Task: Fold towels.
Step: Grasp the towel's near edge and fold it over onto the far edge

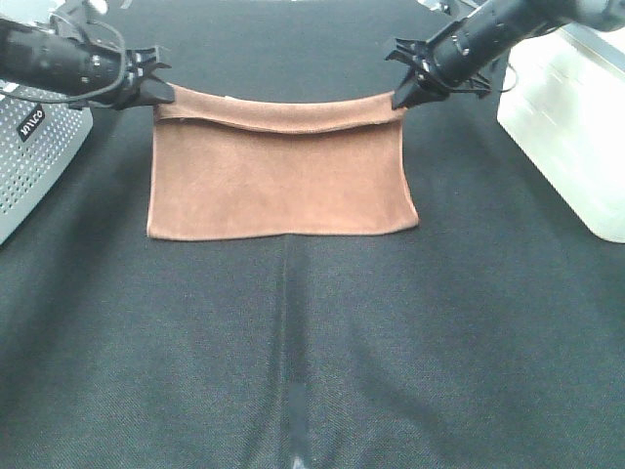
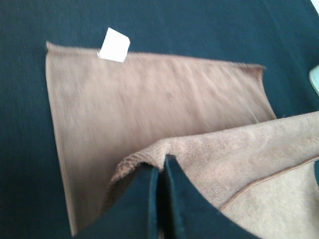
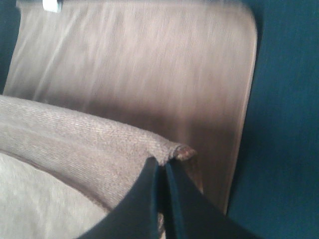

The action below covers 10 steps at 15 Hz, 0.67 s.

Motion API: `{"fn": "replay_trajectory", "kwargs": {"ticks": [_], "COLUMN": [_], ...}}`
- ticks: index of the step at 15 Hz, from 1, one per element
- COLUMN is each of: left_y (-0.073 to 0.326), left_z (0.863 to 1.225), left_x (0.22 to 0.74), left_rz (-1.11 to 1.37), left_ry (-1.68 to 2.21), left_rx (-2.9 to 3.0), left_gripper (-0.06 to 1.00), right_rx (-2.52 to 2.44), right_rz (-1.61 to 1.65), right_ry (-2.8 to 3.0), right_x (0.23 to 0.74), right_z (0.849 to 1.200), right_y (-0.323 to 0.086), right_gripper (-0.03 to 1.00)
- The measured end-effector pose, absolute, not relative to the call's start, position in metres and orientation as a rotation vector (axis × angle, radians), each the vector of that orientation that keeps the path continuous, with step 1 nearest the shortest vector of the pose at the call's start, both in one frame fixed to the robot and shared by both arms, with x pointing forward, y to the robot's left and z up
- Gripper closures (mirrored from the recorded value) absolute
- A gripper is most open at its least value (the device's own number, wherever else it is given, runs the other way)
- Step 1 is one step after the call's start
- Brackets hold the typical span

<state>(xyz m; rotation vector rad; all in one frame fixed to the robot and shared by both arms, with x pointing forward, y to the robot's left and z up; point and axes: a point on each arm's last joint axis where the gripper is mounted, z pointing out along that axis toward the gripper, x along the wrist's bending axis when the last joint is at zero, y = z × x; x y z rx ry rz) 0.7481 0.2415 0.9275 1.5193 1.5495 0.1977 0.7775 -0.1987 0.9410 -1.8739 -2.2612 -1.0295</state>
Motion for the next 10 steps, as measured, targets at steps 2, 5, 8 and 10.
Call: {"fn": "replay_trajectory", "kwargs": {"ticks": [2,5,8,10], "left_y": [0.241,0.238,0.235,0.237], "left_z": [0.924,0.902,0.874,0.862], "left_x": [0.760,0.793,0.809,0.811], "left_rz": [0.213,0.248,0.292,0.320], "left_ry": [1.533,1.493,1.501,1.534], "left_rx": [1.506,1.478,1.457,1.447], "left_gripper": [0.94,0.94,0.94,0.94], "right_rx": [-1.876,-1.902,-1.965,-1.988], "right_rz": [-1.062,-1.153,-1.227,-1.296], "right_ry": [-2.265,-2.278,-2.292,-2.290], "right_x": [0.785,0.804,0.814,0.819], "right_z": [0.936,0.911,0.884,0.882], "right_y": [-0.198,-0.197,-0.200,-0.201], "right_gripper": [0.97,0.97,0.97,0.97]}}
